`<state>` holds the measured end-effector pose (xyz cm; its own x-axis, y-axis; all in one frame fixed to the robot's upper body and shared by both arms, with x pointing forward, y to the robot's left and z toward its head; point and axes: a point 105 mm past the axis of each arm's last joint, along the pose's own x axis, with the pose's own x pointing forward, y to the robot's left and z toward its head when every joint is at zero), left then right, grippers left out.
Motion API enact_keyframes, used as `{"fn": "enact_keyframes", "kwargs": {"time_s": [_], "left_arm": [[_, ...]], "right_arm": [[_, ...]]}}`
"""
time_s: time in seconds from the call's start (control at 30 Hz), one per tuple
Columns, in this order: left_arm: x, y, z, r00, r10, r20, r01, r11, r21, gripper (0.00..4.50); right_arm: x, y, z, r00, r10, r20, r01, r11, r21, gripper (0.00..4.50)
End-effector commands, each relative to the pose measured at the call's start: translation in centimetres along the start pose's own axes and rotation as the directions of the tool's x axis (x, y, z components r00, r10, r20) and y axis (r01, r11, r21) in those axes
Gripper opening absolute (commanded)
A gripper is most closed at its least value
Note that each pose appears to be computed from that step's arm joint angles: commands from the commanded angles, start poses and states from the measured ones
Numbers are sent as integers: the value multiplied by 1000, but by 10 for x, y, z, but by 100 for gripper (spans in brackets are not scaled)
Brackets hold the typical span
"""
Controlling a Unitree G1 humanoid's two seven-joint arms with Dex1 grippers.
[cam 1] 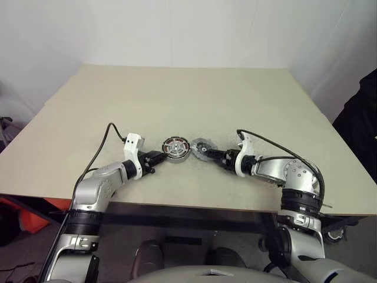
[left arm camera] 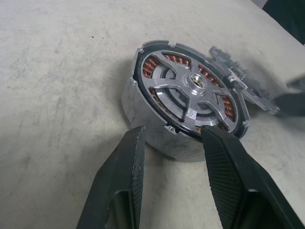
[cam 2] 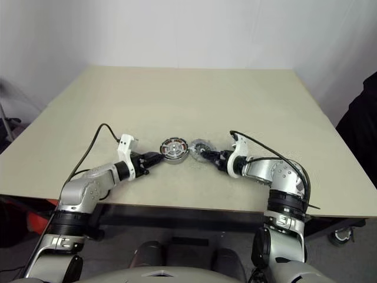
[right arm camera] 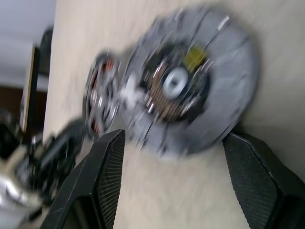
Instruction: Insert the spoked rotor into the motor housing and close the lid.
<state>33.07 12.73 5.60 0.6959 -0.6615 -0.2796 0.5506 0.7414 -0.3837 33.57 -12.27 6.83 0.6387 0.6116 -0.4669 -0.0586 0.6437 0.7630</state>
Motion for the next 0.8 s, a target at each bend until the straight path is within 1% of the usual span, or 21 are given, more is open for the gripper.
{"fn": "enact_keyframes", "kwargs": {"time_s": [0.03, 0.17, 0.33, 0.5, 0.57, 0.67, 0.73, 0.8], "left_arm": [[-1, -1, 7, 1000, 4, 15, -5, 1000, 28, 194], [0, -1, 8, 1000, 5, 13, -5, 999, 35, 194], [-1, 3, 10, 1000, 20, 19, -20, 999, 39, 194], [-2, 6, 9, 999, 32, 18, -32, 999, 39, 194], [-3, 7, 7, 999, 34, 17, -35, 999, 38, 194], [-3, 8, 6, 999, 40, 17, -40, 998, 37, 194], [-4, 9, 6, 999, 48, 18, -49, 998, 38, 194], [-5, 11, 7, 998, 57, 22, -58, 998, 38, 194]], "right_arm": [[2, 18, 25, 993, 56, 108, -58, 998, 12, 330], [8, 21, 27, 992, 58, 110, -61, 998, 23, 330], [12, 28, 21, 993, 84, 80, -87, 996, 29, 330], [8, 60, 19, 975, 214, 60, -214, 977, -14, 330], [4, 77, 19, 958, 282, 55, -278, 959, -59, 330], [6, 88, 17, 952, 302, 42, -297, 951, -88, 381], [10, 92, 14, 954, 299, 28, -295, 950, -100, 448], [14, 96, 10, 955, 297, 9, -294, 948, -119, 448]]}}
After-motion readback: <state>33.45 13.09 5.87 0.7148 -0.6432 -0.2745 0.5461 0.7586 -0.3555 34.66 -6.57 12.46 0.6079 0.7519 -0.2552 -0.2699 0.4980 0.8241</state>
